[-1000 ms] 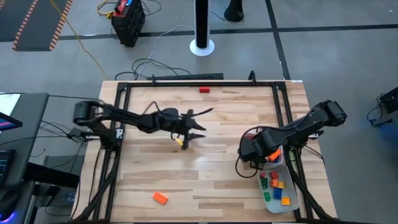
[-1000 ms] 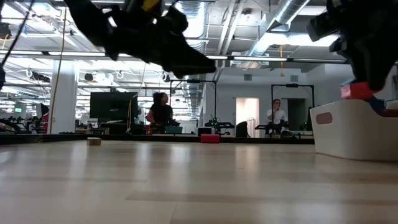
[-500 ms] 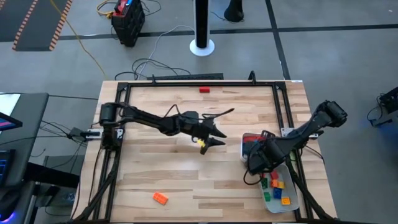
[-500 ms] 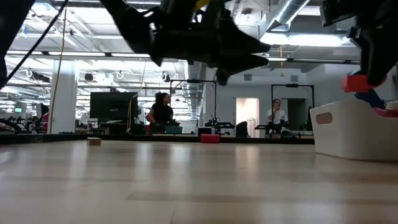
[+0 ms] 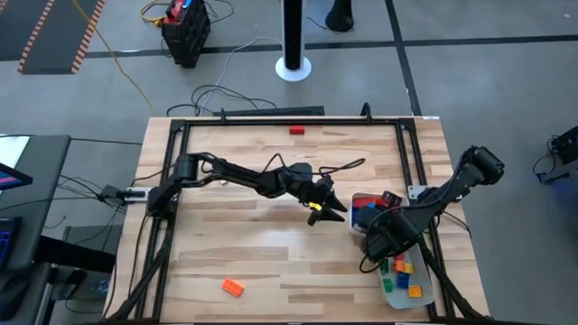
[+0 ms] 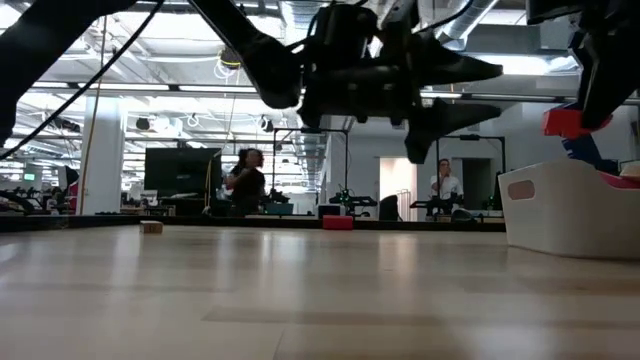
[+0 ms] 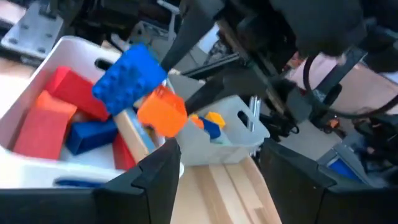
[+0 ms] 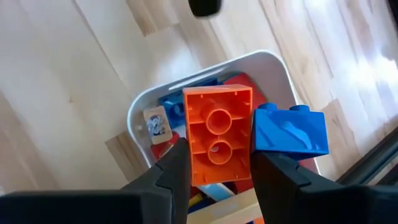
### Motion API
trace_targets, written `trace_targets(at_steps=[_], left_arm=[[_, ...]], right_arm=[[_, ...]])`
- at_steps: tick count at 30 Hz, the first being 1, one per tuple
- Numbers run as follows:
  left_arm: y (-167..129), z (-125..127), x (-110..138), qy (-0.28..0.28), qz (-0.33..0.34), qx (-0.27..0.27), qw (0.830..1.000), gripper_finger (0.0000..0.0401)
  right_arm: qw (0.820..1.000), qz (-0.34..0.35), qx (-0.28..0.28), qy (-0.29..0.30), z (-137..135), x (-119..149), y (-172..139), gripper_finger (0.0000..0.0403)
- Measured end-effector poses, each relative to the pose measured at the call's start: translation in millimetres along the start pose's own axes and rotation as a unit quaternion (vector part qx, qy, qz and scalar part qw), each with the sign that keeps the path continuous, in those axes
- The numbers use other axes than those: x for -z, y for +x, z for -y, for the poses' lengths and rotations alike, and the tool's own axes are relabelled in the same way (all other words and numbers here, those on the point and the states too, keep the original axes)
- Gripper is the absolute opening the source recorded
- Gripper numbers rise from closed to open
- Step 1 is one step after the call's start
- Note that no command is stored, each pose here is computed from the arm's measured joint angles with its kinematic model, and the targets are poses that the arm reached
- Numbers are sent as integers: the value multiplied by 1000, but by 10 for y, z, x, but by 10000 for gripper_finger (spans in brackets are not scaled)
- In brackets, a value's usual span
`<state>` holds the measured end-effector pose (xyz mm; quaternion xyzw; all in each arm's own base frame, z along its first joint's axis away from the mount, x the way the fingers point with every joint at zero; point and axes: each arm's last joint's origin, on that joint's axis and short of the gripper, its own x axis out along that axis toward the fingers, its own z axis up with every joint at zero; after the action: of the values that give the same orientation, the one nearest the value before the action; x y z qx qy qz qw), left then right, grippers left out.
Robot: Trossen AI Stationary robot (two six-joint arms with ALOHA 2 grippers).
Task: Sort blocks by size
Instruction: Put the 8 stud orange game piece into the grey bin
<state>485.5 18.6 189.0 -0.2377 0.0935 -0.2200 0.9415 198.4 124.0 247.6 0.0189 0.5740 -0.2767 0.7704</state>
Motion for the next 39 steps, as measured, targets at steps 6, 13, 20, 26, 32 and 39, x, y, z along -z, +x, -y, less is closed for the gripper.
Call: trace_targets(at_steps=[6, 13, 20, 26, 32, 39], left_arm=[[71, 13, -115, 12, 10, -20, 1000, 214], [174, 111, -111, 135, -14, -62, 989, 214], [288, 284, -6, 404, -38, -94, 909, 214], [354, 390, 48, 448, -44, -195, 871, 214], [345, 371, 48, 415, -42, -199, 887, 214], [340, 357, 60, 416, -51, -186, 889, 214]], right_arm=[[1000, 8, 6, 2, 9, -15, 6, 162], [1000, 14, 1, 7, 4, -39, -20, 162], [1000, 21, -12, 14, -17, -65, -47, 162], [999, 22, -19, 20, -24, -86, -40, 162], [999, 29, -30, 8, -37, -127, -28, 162], [999, 38, -30, 2, -37, -151, -24, 162]])
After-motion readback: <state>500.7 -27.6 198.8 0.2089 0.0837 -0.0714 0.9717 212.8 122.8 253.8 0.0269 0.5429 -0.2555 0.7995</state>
